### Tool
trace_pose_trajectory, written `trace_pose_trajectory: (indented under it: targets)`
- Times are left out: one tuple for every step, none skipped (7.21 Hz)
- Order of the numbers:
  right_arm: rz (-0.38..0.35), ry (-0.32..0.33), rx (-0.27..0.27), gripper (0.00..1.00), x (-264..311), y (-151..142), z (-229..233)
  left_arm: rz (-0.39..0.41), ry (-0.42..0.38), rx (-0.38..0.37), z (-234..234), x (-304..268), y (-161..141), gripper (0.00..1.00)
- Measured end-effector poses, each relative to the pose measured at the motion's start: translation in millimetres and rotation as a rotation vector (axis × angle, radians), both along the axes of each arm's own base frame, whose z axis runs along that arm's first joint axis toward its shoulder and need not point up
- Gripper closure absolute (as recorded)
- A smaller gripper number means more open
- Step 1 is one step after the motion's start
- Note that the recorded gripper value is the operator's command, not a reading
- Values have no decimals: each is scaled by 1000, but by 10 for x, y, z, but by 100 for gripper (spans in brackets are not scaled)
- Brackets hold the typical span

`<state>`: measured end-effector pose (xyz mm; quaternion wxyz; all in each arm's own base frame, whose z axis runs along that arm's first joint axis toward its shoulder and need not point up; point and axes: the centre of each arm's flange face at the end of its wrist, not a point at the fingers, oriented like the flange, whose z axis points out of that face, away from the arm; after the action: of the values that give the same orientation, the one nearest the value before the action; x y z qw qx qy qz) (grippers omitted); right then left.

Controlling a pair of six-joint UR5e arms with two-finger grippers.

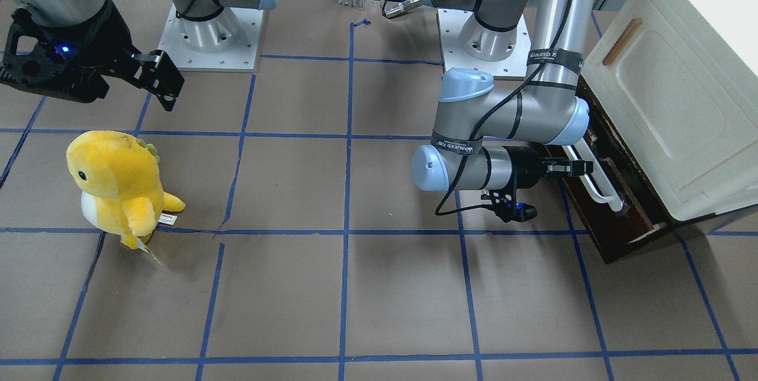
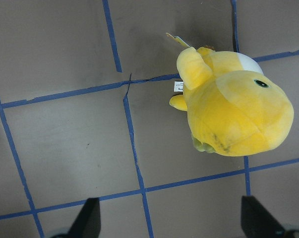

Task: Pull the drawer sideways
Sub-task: 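Pull the handle with the left gripper, sliding the drawer out of the cabinet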

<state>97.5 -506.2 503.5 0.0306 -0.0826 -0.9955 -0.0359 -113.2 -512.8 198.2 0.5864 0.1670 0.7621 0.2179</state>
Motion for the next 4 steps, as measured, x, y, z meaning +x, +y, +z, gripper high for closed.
trace_pose_trajectory:
  targets:
    - [0,0,0,0,-1,0,-1,-7,-2,13,27,-29,26,70]
    - [-1,0,0,0,-3,0,0,-10,-4,21,42,-40,44,70]
    - [0,0,1,0,-2,0,-1,-13,-5,26,38,-50,50,70]
    - [0,0,1,0,-1,1,-1,-14,-6,29,21,-56,48,70]
